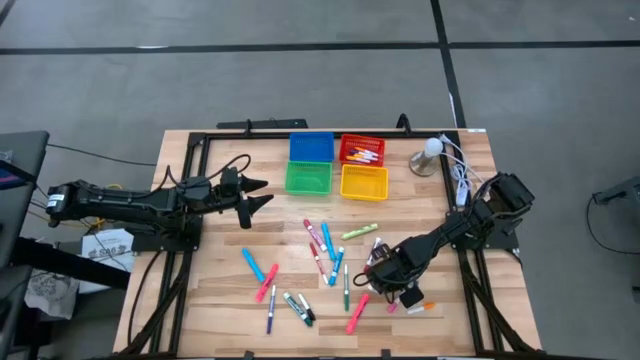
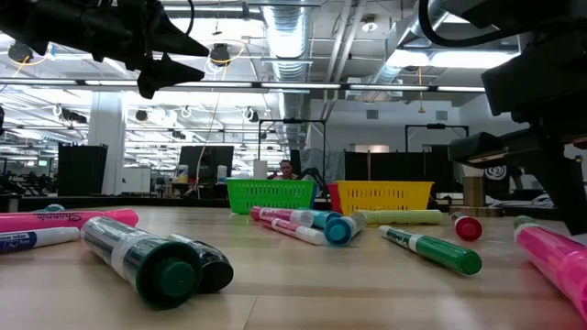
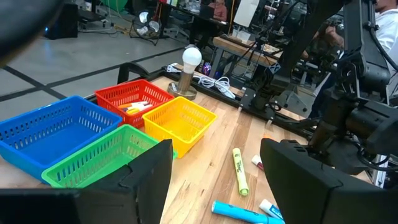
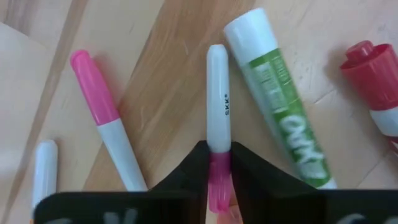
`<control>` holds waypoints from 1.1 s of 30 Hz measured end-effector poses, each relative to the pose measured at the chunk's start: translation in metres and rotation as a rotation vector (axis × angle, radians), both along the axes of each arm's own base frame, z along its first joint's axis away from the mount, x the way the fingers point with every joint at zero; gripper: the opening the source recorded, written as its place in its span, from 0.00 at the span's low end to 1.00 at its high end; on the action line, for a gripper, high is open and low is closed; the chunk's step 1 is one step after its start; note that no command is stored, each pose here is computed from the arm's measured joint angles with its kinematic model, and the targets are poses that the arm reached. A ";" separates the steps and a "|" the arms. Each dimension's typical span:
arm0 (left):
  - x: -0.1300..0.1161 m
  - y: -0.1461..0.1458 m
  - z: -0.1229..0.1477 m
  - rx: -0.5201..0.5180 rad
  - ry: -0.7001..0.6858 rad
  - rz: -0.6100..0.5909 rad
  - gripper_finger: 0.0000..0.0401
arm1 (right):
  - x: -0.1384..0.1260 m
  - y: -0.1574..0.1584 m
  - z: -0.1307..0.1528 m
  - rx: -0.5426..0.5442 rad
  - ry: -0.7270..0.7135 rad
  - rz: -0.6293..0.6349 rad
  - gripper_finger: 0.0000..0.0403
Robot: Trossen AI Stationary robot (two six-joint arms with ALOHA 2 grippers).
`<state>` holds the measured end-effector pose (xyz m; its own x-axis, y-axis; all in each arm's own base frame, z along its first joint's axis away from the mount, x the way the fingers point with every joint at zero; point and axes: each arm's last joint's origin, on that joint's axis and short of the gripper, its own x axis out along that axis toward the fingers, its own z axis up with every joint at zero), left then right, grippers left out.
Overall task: Pick & Place Markers
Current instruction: Put the top pink pen into the red basket
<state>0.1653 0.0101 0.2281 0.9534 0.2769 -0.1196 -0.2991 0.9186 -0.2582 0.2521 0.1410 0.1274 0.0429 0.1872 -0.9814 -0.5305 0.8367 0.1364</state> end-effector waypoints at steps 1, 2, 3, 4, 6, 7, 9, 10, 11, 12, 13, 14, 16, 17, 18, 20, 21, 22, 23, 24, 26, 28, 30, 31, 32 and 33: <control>0.000 0.000 0.000 0.000 0.000 -0.001 0.60 | 0.000 0.000 0.000 -0.001 0.001 0.000 0.09; 0.000 0.000 0.000 0.000 0.000 0.000 0.60 | 0.000 0.000 0.000 -0.001 0.003 0.000 0.08; 0.000 0.000 0.000 0.000 0.000 0.000 0.60 | 0.000 0.000 0.000 -0.001 0.006 0.001 0.07; 0.000 0.000 0.000 0.000 -0.001 0.000 0.60 | -0.001 0.000 0.000 -0.002 0.008 0.001 0.07; 0.000 0.000 0.000 0.000 -0.003 0.000 0.60 | -0.001 0.000 -0.001 -0.002 0.009 0.001 0.07; 0.000 0.000 0.000 0.000 -0.005 0.000 0.60 | -0.001 0.000 -0.001 -0.002 0.010 0.002 0.08; 0.000 0.000 0.001 0.000 -0.006 0.000 0.60 | -0.001 0.000 0.000 0.000 0.011 0.002 0.09; 0.000 0.000 0.001 0.000 -0.007 0.000 0.60 | -0.001 0.000 0.001 0.002 0.007 0.002 0.10; 0.000 0.000 0.001 0.000 -0.007 0.000 0.60 | -0.001 0.000 0.002 0.006 0.000 0.003 0.09; 0.000 0.000 0.001 0.000 -0.007 0.000 0.60 | -0.001 -0.001 0.004 0.010 -0.007 0.003 0.09; 0.000 0.000 0.001 0.000 -0.007 0.000 0.60 | -0.002 -0.001 0.007 0.014 -0.014 0.003 0.08; 0.000 0.000 0.001 0.000 -0.007 0.000 0.60 | -0.003 -0.001 0.009 0.017 -0.019 0.003 0.08; 0.000 0.000 0.001 0.000 -0.007 0.000 0.60 | -0.006 -0.002 0.015 0.025 -0.022 0.005 0.07; 0.000 0.000 0.001 0.000 -0.007 -0.001 0.60 | -0.007 -0.003 0.019 0.033 -0.032 0.005 0.07; 0.000 0.000 0.001 0.000 -0.007 0.000 0.60 | -0.007 -0.003 0.023 0.040 -0.039 0.005 0.08; 0.000 0.000 0.001 0.000 -0.007 0.000 0.60 | -0.011 -0.005 0.028 0.033 -0.023 -0.001 0.09; 0.000 0.000 0.001 0.000 -0.007 0.000 0.60 | -0.013 -0.006 0.029 0.033 -0.013 -0.001 0.09; 0.000 0.000 0.001 0.000 -0.007 0.000 0.60 | -0.015 -0.006 0.032 0.046 -0.008 0.001 0.09; 0.000 0.000 0.001 0.000 -0.007 0.000 0.60 | -0.016 -0.006 0.036 0.057 -0.005 0.002 0.09; 0.000 0.000 0.001 0.000 -0.007 0.000 0.60 | -0.017 -0.006 0.040 0.068 -0.003 0.002 0.09; 0.000 0.000 0.001 0.000 -0.008 0.000 0.60 | -0.017 -0.006 0.049 0.087 -0.009 0.006 0.08; 0.000 0.000 0.001 0.000 -0.007 0.000 0.60 | -0.016 -0.005 0.059 0.108 -0.032 0.007 0.08; 0.000 0.000 0.001 0.000 -0.008 0.000 0.60 | -0.013 -0.004 0.072 0.141 -0.068 0.008 0.08; 0.000 0.000 0.001 0.000 -0.007 0.000 0.60 | -0.012 -0.005 0.078 0.153 -0.088 0.005 0.09; 0.000 0.000 0.001 0.000 -0.008 0.000 0.60 | -0.010 -0.006 0.084 0.164 -0.106 -0.006 0.09; 0.000 0.000 0.001 0.000 -0.008 0.000 0.60 | -0.009 -0.008 0.089 0.177 -0.125 -0.014 0.09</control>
